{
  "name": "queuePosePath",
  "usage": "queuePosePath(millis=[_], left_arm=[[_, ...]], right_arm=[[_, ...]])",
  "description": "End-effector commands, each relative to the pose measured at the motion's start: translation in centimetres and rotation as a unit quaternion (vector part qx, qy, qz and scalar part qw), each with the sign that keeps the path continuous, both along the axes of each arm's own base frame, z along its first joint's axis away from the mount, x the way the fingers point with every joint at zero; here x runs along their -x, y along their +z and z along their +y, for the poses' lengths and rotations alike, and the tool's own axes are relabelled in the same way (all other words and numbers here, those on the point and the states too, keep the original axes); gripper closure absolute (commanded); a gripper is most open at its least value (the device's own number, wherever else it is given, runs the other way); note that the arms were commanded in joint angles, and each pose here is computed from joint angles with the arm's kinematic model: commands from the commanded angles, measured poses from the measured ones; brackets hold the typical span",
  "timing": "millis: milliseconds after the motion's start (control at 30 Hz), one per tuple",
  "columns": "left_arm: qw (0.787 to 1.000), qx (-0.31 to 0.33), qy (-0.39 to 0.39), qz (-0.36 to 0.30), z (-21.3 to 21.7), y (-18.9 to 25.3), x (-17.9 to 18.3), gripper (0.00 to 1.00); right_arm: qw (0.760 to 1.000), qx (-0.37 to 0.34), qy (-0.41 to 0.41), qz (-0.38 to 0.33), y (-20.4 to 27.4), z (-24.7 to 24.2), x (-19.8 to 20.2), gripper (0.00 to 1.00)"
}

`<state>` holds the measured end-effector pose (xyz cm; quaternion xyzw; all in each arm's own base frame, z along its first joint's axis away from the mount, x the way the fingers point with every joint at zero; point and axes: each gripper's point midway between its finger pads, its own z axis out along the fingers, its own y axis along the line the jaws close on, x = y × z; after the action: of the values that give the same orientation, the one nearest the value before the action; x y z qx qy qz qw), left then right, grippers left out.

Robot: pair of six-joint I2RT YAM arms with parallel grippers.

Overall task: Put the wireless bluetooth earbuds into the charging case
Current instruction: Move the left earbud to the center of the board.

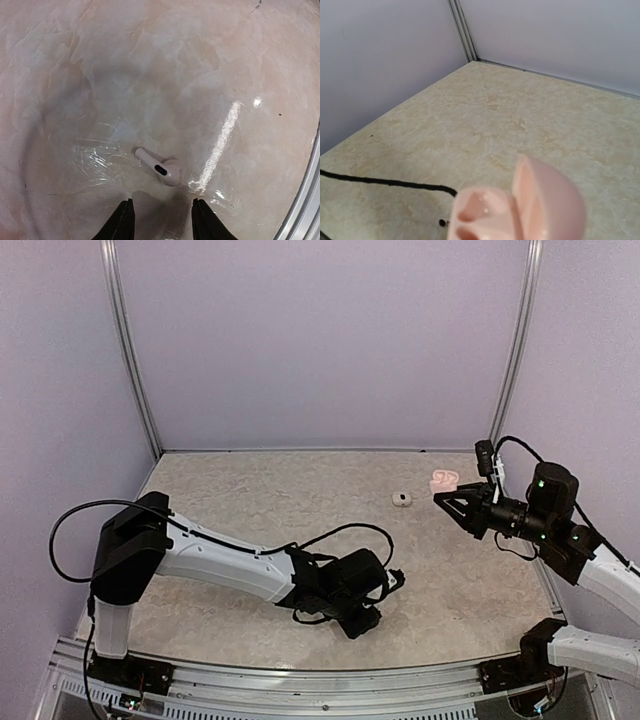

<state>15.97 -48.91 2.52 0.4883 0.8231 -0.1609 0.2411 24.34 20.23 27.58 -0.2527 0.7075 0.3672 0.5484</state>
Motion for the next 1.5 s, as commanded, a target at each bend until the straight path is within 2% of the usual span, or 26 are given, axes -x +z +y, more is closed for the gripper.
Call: queuePosePath(millis=[0, 200, 333, 533, 733, 1167, 1467], left_arm=[[0.997, 0.016, -0.071, 0.019, -0.6, 2.3, 0.4, 0.58], [0.992, -0.045, -0.115, -0.016, -0.4, 1.3, -0.6, 0.55], [0.992, -0.045, -0.116, -0.005, -0.7, 1.2, -1.0, 0.54], [0.994, -0.021, -0.108, -0.008, -1.8, 1.7, -1.1, 0.46], [0.999, -0.012, -0.046, -0.027, -3.1, 2.3, -4.0, 0.48], [0.998, -0.046, -0.025, -0.043, -3.1, 0.6, -4.7, 0.47], [0.994, -0.100, -0.020, -0.045, -0.4, -1.2, -4.8, 0.48]], right_arm=[[1.000, 0.001, -0.004, -0.012, 0.6, -0.3, -0.1, 1.00], [1.000, 0.006, -0.008, -0.011, 0.5, -0.5, -0.3, 1.00], [1.000, 0.007, -0.009, -0.011, 0.4, -0.6, -0.4, 1.00], [1.000, 0.008, -0.010, -0.010, 0.2, -0.7, -0.4, 1.00], [1.000, 0.006, -0.014, -0.012, 0.4, -0.9, -0.5, 1.00], [1.000, 0.005, -0.014, -0.009, 0.3, -1.0, -0.5, 1.00], [1.000, 0.006, -0.017, -0.007, 0.2, -1.1, -0.4, 1.00]])
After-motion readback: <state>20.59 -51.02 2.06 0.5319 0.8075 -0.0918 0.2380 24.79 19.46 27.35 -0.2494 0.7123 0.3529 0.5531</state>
